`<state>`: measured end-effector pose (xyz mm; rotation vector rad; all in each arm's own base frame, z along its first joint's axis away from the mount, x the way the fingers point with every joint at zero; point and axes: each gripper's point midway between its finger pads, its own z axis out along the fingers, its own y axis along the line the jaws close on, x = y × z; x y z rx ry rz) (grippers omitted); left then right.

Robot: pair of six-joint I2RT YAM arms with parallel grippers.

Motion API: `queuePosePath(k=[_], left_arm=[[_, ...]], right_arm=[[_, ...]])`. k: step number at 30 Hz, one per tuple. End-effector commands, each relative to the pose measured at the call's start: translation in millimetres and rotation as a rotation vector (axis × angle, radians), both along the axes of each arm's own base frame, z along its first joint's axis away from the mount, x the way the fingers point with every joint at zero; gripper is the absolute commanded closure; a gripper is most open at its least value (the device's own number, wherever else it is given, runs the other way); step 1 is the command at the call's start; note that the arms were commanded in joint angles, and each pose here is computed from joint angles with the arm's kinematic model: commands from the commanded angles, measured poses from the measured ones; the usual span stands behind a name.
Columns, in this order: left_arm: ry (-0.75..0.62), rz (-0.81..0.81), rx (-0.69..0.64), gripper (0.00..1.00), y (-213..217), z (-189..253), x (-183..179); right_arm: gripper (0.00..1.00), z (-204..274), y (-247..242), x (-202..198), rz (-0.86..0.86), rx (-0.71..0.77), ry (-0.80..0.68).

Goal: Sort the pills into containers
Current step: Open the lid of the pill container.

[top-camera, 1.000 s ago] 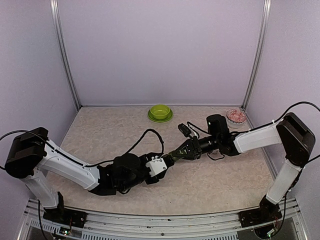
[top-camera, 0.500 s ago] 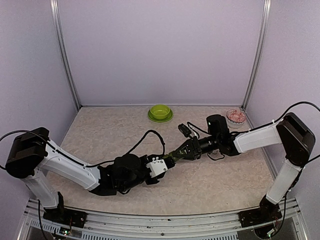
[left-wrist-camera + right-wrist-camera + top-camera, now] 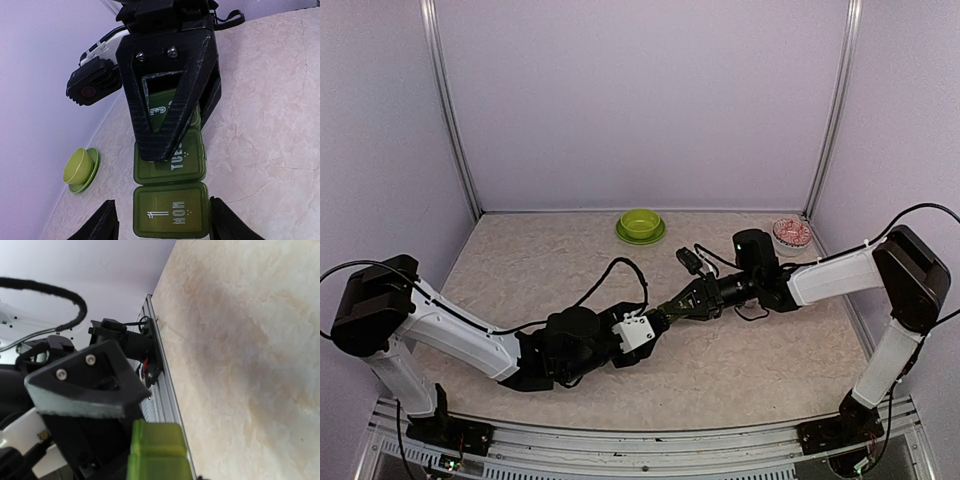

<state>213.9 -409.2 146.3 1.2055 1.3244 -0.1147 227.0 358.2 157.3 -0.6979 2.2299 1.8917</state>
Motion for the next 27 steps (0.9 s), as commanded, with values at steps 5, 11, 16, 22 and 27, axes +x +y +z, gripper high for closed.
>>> queuePosePath(k=[5, 11, 16, 22, 27], left_arm=[[0.007, -0.019, -0.002, 0.44, -10, 1, -3], [0.009, -0.018, 0.006, 0.81, -12, -1, 0], [0.02, -0.023, -0.04, 0.85, -10, 9, -1], [0.018, 0.007, -0.078, 0.47, -5, 17, 3], [0.02, 0.028, -0.099, 0.3, -4, 20, 6]], right_arm=[[0.9, 9, 2, -4, 0.021, 0.022, -0.018], [0.9, 11, 2, -3, 0.022, 0.024, -0.021], [0.9, 11, 2, -3, 0.024, 0.02, -0.021], [0.9, 11, 2, -3, 0.024, 0.02, -0.022], [0.9, 10, 3, -2, 0.024, 0.015, -0.021]])
